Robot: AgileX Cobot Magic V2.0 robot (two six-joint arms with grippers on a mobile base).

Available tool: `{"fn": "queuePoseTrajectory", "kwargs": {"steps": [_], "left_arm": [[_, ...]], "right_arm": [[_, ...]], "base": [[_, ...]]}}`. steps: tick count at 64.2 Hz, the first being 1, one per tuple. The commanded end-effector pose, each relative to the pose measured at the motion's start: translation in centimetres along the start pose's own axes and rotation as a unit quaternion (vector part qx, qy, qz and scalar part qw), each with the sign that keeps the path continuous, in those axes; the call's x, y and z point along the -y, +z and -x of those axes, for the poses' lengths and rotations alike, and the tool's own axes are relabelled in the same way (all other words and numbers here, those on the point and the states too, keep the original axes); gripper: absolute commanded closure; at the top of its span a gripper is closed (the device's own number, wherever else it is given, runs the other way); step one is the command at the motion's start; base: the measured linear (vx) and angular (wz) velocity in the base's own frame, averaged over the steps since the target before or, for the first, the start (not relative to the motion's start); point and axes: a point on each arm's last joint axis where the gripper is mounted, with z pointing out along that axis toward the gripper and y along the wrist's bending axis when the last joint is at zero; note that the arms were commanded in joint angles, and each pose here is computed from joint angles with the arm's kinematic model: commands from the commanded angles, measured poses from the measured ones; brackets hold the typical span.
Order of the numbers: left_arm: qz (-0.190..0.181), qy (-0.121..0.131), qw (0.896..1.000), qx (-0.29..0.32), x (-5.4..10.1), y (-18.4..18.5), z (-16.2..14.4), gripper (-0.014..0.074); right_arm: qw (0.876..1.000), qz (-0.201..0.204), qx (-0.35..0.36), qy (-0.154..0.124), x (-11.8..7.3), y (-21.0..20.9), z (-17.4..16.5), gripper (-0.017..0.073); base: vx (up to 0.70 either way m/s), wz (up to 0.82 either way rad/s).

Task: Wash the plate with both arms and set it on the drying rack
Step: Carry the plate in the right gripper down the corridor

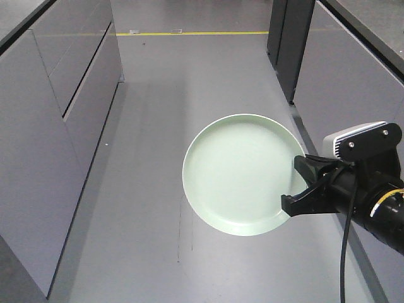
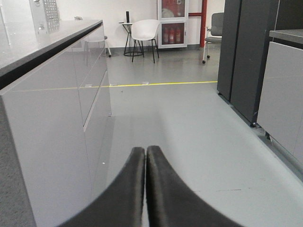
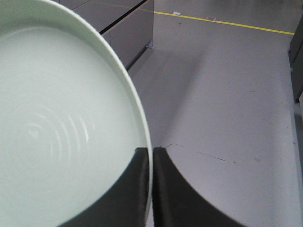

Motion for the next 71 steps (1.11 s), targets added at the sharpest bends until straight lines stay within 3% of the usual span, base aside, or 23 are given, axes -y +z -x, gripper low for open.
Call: {"fn": "queuePoseTrajectory", "kwargs": {"steps": [1,71], "left_arm": [[-0.003,-0.006,0.999,0.037,0.03,-0.05,0.22,0.0596],[-0.003,-0.006,0.999,0.037,0.03,-0.05,0.22,0.0596]], "right_arm": [[0.998,-0.001,0.066,-0.004,0.06,-0.5,2.09,0.0564],[0.998,-0.001,0.066,-0.004,0.06,-0.5,2.09,0.0564]], "base": [[0.17,-0.06],[0.17,-0.03]]}}
